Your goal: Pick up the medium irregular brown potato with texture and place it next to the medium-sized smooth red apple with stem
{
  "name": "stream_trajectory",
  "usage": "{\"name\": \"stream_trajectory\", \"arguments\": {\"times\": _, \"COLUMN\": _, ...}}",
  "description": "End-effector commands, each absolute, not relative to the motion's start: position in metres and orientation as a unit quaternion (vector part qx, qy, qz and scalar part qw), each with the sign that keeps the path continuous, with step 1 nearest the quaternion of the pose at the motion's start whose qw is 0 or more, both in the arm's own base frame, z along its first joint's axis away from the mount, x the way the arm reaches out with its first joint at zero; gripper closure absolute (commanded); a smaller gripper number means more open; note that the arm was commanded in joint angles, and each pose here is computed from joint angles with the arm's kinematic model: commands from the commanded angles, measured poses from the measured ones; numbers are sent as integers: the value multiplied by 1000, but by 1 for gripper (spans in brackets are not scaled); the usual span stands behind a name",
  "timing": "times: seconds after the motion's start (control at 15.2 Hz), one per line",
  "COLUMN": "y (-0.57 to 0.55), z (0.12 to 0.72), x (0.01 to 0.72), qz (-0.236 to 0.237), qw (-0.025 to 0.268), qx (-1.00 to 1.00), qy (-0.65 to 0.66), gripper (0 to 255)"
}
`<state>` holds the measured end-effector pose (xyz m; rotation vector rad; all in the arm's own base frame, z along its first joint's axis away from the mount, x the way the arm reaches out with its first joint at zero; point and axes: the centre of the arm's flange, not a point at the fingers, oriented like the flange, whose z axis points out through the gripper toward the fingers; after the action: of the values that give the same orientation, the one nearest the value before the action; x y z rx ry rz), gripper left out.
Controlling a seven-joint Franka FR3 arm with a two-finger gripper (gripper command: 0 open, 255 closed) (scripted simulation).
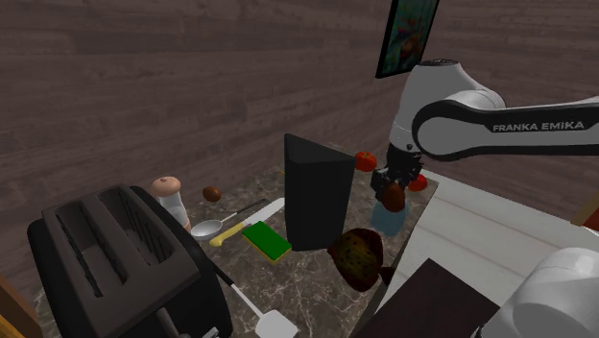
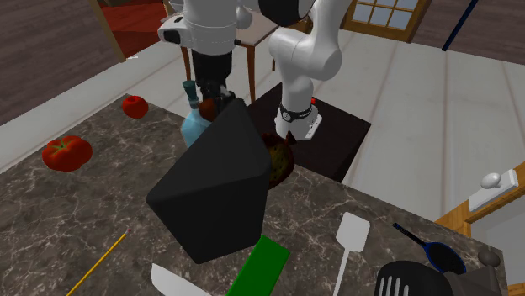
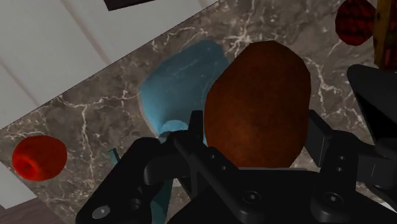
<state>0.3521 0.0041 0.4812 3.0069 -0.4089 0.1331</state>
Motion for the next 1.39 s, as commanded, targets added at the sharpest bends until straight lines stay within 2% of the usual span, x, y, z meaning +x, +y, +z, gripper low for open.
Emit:
{"name": "stream_trajectory", "arguments": {"times": 0.0, "y": -20, "z": 482, "x": 356, "qz": 44, "qw": 52, "qx": 989, "qy": -133, "gripper": 255}}
{"name": "stream_trajectory", "arguments": {"times": 1.32, "y": -279, "z": 482, "x": 404, "qz": 44, "qw": 52, "qx": 989, "qy": -133, "gripper": 255}}
